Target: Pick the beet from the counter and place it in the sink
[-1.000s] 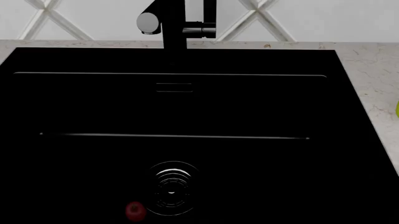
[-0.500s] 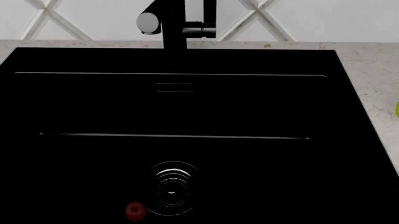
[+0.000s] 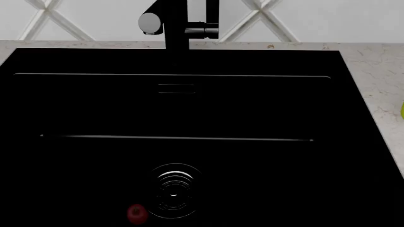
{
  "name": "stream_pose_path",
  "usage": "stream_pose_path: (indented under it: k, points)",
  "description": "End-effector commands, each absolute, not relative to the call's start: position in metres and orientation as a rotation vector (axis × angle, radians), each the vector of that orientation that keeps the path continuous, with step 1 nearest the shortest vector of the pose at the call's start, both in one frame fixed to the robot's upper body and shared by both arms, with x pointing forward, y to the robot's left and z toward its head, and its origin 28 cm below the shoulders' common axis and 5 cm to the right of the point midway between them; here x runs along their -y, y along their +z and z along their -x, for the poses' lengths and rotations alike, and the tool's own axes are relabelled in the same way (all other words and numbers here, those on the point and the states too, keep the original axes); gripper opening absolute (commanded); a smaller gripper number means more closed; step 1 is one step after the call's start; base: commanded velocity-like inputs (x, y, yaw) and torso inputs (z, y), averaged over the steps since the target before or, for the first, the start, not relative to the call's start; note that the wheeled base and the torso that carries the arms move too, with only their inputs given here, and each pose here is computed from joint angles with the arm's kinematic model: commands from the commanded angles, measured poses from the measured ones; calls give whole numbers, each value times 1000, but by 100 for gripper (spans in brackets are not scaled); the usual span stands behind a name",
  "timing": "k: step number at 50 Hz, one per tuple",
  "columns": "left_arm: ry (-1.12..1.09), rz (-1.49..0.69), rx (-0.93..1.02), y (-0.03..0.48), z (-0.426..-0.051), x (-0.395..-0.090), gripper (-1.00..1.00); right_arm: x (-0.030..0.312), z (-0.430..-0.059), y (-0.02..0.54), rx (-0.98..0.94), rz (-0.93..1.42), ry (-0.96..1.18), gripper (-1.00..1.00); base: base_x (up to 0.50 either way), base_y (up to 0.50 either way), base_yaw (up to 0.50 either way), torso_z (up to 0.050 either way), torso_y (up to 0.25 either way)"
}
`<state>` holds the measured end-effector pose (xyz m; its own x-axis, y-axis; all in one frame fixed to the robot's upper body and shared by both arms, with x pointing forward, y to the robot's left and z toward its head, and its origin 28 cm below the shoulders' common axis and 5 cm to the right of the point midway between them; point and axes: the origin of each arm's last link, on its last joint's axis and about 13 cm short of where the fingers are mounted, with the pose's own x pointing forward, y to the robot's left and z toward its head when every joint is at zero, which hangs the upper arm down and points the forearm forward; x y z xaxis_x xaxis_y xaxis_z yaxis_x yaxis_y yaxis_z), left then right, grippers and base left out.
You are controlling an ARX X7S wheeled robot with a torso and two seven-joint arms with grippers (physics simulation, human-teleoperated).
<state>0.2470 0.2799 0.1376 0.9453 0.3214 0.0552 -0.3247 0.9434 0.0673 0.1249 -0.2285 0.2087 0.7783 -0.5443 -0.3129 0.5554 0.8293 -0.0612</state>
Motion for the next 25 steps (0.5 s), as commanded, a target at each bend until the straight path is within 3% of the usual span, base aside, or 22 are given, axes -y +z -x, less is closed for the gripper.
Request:
stream_pose_path:
  k: [1,25]
  points:
    - [328,-74,36,135,-249,-280,100,233,-130,194,-369,-52,-598,100,0,0,0,0,0]
    - [322,-74,37,137,-248,-278,100,247,-123,183,-398,-65,-651,100,0,0,0,0,0]
